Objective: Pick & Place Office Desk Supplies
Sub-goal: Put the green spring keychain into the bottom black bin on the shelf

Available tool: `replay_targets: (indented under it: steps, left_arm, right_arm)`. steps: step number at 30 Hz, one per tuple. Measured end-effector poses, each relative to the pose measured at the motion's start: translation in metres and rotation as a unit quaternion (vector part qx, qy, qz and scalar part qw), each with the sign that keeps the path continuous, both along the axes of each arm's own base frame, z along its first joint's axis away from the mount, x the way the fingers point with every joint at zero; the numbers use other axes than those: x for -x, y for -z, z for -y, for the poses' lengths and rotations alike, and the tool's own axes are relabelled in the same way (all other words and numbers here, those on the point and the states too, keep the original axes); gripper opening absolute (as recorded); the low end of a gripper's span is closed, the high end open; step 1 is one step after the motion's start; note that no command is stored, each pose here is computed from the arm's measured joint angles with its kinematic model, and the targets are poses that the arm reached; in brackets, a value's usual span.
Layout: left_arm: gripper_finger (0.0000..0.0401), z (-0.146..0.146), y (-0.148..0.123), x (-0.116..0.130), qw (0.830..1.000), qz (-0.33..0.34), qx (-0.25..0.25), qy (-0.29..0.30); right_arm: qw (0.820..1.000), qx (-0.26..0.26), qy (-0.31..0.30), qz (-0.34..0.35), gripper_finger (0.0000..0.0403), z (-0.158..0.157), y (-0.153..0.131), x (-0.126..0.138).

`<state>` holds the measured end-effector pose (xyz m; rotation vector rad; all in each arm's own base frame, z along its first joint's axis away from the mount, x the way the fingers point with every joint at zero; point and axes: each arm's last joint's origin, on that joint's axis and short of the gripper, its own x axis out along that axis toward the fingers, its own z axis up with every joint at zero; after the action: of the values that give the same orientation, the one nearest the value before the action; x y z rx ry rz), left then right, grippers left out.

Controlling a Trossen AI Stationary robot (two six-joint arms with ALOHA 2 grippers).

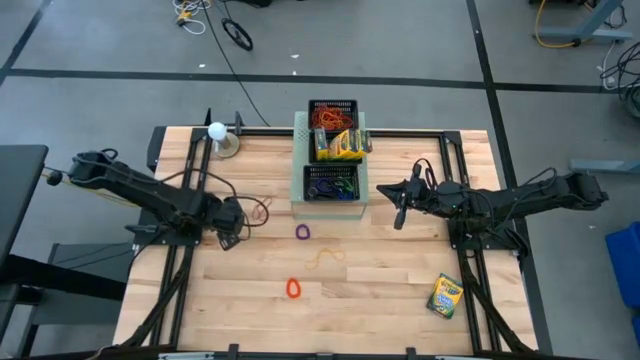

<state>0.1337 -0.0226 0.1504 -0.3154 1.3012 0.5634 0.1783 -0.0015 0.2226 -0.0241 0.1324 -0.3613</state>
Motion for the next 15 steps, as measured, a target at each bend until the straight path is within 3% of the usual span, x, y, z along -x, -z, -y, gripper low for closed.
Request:
replay_targets:
  steps: [7, 15]
  left_arm:
    - [0.0144, 0.001, 0.018, 0.000, 1.000, -0.006, -0.006, -0.001]
    - [0.0054, 0.004, 0.017, -0.009, 1.000, -0.009, -0.011, 0.015]
  right_arm:
    - [1.000, 0.002, 0.000, 0.003, 0.0011, 0.000, -0.001, 0.000]
    - [1.000, 0.008, -0.001, 0.001, 0.0011, 0.000, -0.001, 0.000]
